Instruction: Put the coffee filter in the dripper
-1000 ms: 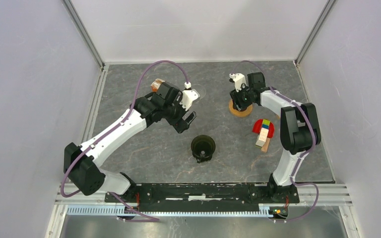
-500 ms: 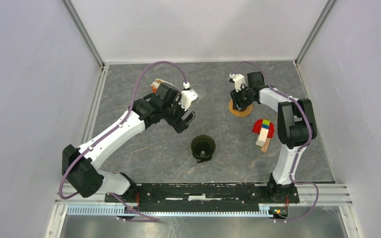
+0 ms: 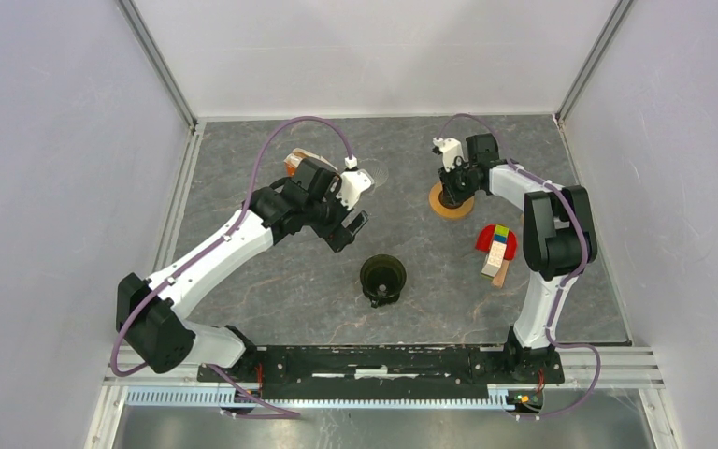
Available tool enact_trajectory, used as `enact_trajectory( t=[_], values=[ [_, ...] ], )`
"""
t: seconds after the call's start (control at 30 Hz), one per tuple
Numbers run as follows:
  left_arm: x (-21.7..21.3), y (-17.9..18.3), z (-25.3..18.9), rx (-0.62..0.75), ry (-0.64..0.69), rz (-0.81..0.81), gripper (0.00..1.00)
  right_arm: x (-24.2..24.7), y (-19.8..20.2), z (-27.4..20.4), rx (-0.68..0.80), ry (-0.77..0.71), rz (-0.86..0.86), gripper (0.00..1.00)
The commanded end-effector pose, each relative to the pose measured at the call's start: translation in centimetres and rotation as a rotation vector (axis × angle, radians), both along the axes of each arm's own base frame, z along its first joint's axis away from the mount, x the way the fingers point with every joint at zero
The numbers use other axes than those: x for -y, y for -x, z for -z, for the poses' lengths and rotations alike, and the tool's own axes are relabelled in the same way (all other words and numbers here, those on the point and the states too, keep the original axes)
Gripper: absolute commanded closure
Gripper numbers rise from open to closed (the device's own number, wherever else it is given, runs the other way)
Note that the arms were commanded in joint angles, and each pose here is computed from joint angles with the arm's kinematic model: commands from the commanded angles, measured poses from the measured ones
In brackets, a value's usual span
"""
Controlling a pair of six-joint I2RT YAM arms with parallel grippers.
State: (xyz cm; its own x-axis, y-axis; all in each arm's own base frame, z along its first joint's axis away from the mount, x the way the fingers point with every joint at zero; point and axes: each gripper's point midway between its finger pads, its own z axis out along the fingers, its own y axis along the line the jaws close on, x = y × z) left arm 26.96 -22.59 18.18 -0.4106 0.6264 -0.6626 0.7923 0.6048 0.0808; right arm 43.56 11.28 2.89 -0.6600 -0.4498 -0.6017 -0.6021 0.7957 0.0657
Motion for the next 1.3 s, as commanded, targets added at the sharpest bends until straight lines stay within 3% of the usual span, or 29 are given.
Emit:
enact_trajectory(
  t=[0.0,0.1,0.37,0.57,0.83,1.1,1.17,1.27],
  values=[
    [-0.2,-1.2,-1.5,0.095,0.013,-0.014,0.06,-0.8,-1.3,-1.9,0.049,-0.029,-0.021,0.88],
    [-0.6,-1.8,-1.0,0.116,-0.006,-0.032,0.07,-1.2,-1.3,-3.5,0.089,-0.054,-0.031,1.00],
    [0.7,-3.6,-2.2,0.135,0.025,-0.041,0.10,-2.2,0.1,-7.4,0.206,-0.141,-0.057,1.00],
    [4.3,-5.0,-5.0,0.117,0.212,-0.068,0.11,-4.2,2.4,-11.8,0.289,-0.276,-0.137,1.00],
    [9.6,-6.6,-10.2,-0.022,0.567,-0.111,0.07,-9.1,7.3,-22.0,0.465,-0.556,-0.331,1.00],
    [12.8,-6.9,-11.6,-0.170,0.732,-0.077,0.07,-11.0,10.6,-25.2,0.539,-0.652,-0.376,1.00],
    [12.9,-6.8,-11.7,-0.173,0.757,-0.077,0.09,-11.2,11.3,-25.4,0.546,-0.669,-0.389,1.00],
    [13.2,-6.5,-11.4,-0.199,0.777,-0.067,0.21,-11.1,12.0,-25.5,0.561,-0.678,-0.392,1.00]
  ],
)
